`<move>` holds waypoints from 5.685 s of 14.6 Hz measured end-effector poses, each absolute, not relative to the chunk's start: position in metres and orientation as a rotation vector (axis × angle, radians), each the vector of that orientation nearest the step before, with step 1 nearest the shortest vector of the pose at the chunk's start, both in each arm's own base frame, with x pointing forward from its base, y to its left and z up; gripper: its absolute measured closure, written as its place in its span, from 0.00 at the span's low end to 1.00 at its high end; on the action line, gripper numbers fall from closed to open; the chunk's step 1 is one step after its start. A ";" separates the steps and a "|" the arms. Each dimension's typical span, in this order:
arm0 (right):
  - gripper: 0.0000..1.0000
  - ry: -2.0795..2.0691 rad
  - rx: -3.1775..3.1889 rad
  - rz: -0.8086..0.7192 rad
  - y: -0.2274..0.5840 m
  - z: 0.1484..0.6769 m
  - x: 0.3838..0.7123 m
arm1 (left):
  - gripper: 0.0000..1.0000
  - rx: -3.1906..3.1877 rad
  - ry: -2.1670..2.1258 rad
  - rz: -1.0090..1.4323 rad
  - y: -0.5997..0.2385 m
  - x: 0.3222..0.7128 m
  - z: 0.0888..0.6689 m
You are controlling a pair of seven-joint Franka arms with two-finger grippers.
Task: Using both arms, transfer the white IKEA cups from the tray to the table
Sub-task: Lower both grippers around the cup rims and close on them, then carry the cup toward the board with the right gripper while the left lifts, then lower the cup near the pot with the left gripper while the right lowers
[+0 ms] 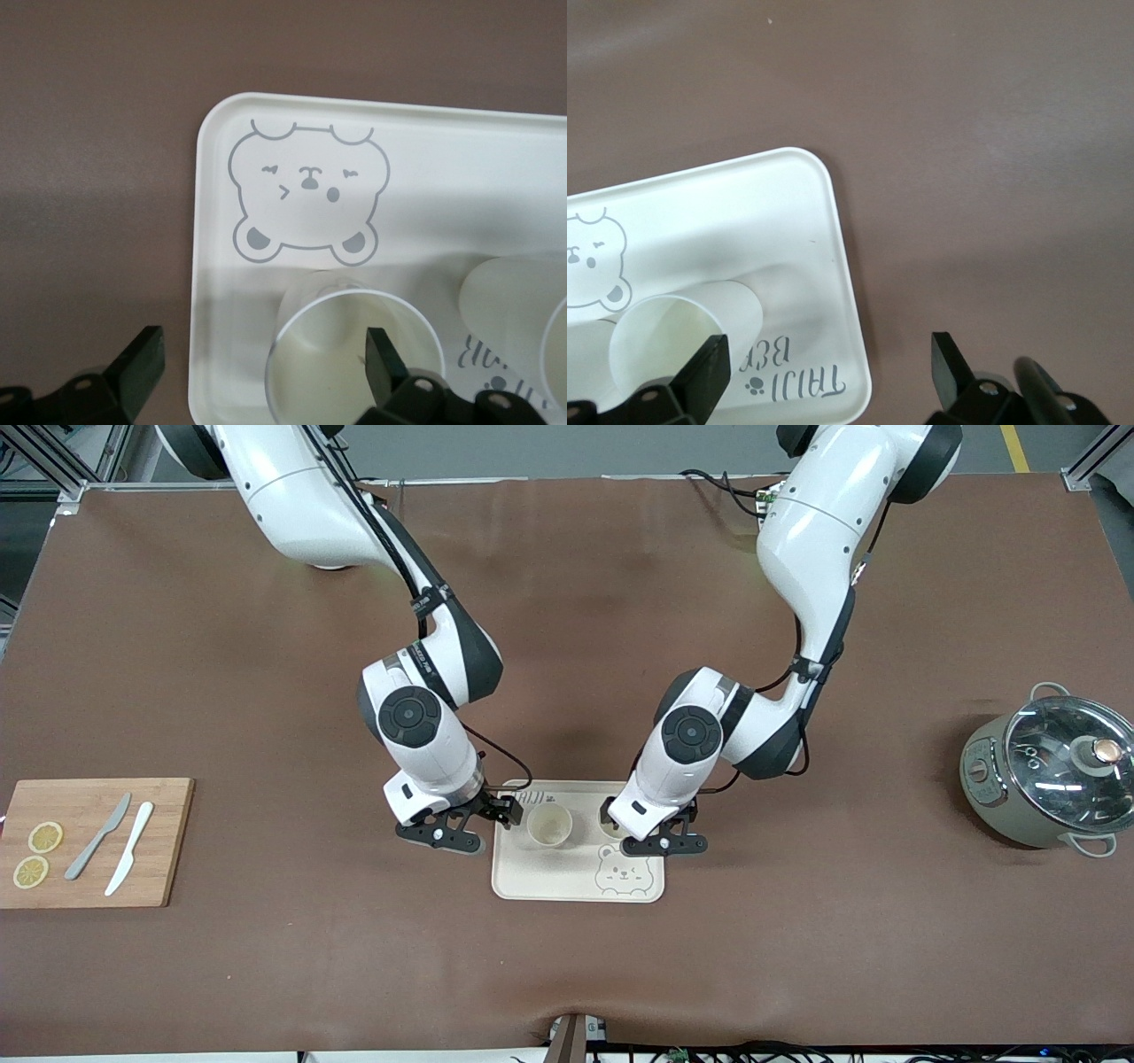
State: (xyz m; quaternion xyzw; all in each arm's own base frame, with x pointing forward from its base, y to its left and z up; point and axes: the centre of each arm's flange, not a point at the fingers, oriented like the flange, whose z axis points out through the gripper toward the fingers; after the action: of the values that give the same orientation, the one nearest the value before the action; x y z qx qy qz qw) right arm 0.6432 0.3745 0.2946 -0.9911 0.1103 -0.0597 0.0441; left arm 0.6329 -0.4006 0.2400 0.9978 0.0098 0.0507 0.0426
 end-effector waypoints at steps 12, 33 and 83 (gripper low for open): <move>0.00 0.258 -3.010 -0.215 0.430 0.245 0.622 | 0.29 3.044 0.062 0.157 -0.396 0.628 0.225; 0.62 0.277 -3.032 -0.198 0.423 0.223 0.625 | 0.96 3.121 0.216 0.016 -0.377 0.594 0.421; 0.96 -0.180 -3.057 -0.084 -0.057 0.250 0.628 | 0.96 3.094 -0.106 0.099 -0.114 0.422 0.222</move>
State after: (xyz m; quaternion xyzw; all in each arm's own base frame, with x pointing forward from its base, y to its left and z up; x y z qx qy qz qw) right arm 0.6281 -0.0573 0.2503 -0.9971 -0.0586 -0.0275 0.0390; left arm 0.4221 -0.1144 0.2222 0.9987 -0.0341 0.0321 0.0222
